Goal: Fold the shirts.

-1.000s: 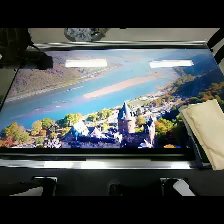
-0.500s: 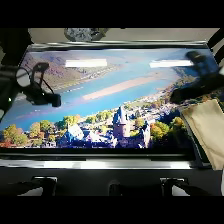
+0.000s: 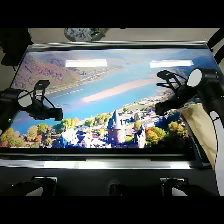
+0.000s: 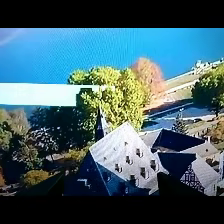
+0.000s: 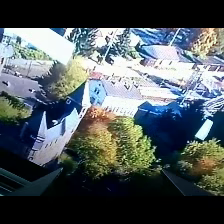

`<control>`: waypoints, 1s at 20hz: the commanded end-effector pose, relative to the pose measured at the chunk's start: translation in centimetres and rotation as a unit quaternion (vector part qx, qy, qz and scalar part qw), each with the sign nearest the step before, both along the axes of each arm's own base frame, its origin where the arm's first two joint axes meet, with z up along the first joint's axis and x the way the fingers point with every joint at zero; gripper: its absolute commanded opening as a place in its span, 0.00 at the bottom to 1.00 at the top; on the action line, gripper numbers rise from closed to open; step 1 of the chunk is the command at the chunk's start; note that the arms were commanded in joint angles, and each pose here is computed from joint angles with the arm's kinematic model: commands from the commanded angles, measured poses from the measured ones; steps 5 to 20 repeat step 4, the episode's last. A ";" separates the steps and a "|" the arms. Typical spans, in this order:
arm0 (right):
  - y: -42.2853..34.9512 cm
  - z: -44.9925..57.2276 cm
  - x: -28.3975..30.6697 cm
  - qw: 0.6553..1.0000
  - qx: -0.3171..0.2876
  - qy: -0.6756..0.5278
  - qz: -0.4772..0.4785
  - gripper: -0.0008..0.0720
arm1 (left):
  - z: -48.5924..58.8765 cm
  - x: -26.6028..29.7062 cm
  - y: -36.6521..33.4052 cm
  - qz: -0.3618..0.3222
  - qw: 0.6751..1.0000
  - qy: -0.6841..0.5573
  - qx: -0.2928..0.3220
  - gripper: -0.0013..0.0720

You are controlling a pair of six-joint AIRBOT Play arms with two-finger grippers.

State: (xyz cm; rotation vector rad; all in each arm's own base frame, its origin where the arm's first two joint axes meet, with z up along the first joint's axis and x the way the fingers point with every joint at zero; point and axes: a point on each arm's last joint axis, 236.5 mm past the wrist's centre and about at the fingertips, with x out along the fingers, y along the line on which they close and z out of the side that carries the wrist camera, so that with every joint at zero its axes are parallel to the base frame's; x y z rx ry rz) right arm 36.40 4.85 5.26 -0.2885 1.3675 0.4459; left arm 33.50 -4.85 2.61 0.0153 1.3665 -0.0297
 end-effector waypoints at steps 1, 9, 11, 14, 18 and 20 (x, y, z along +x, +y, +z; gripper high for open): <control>0.1 -0.2 -0.1 1.000 -0.003 0.002 0.002 0.96 | -0.2 -0.1 0.0 0.001 1.000 -0.001 -0.002 0.94; 0.1 -0.2 -0.1 1.000 -0.003 0.002 0.002 0.96 | -0.2 -0.1 0.0 0.001 1.000 -0.001 -0.002 0.94; 0.1 -0.2 -0.1 1.000 -0.003 0.002 0.002 0.96 | -0.2 -0.1 0.0 0.001 1.000 -0.001 -0.002 0.94; 0.1 -0.2 -0.1 1.000 -0.003 0.002 0.002 0.96 | -0.2 -0.1 0.0 0.001 1.000 -0.001 -0.002 0.94; 0.1 -0.2 -0.1 1.000 -0.003 0.002 0.002 0.96 | -0.2 -0.1 0.0 0.001 1.000 -0.001 -0.002 0.94; 0.1 -0.2 -0.1 1.000 -0.003 0.002 0.002 0.96 | -0.2 -0.1 0.0 0.001 1.000 -0.001 -0.002 0.94</control>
